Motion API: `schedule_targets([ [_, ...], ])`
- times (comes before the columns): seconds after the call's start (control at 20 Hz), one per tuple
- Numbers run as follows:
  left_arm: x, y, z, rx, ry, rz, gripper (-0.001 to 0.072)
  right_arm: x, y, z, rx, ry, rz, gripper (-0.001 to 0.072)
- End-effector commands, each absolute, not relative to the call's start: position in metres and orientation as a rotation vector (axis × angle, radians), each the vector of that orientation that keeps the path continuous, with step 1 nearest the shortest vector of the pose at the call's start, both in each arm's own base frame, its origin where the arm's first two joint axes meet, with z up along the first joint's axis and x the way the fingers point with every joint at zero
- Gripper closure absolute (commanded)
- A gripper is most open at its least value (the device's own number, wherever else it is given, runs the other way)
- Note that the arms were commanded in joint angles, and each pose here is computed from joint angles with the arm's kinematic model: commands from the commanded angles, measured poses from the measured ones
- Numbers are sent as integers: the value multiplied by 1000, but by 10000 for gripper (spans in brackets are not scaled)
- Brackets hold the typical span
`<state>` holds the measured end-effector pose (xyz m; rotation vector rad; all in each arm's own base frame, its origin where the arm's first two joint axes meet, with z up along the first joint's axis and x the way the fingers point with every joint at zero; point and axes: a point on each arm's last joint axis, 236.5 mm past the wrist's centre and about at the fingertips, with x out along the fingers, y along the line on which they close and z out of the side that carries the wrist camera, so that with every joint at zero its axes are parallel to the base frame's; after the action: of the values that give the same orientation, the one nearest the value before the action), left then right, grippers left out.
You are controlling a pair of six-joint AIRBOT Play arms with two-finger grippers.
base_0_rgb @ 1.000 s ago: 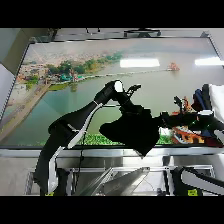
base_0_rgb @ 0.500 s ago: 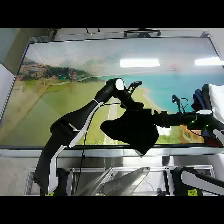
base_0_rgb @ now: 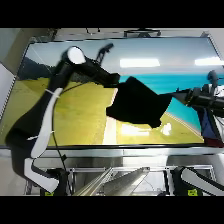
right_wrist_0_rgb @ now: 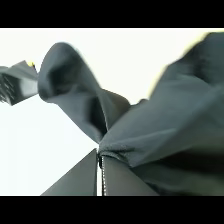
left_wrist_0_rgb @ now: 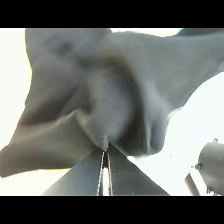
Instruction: Fold the shirts.
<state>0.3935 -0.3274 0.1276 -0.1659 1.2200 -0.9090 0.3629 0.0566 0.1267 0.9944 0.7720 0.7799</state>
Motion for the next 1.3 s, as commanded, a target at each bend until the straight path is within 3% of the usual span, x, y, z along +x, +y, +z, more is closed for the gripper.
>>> schedule_targets([
  [0.0,395,-272,193,-168,1073,-862,698,361,39,201,954,550,810,693],
  [0.15,395,-232,225,-178,1000,-807,698,355,43,205,869,548,774,693],
  [0.3,373,-213,209,-148,1123,-814,698,342,59,163,792,733,745,693],
  [0.5,337,-201,133,-137,1360,-788,698,312,98,107,748,949,787,693],
  [0.7,325,-133,54,-40,1500,-519,698,303,89,45,720,1086,630,693],
  [0.9,342,-127,46,-240,1416,-491,693,315,88,51,776,1038,616,693],
  [1.05,335,-152,43,-330,1398,-609,693,319,102,70,794,975,691,693],
  [1.25,349,-211,181,-442,972,-938,693,330,122,204,811,572,951,693],
])
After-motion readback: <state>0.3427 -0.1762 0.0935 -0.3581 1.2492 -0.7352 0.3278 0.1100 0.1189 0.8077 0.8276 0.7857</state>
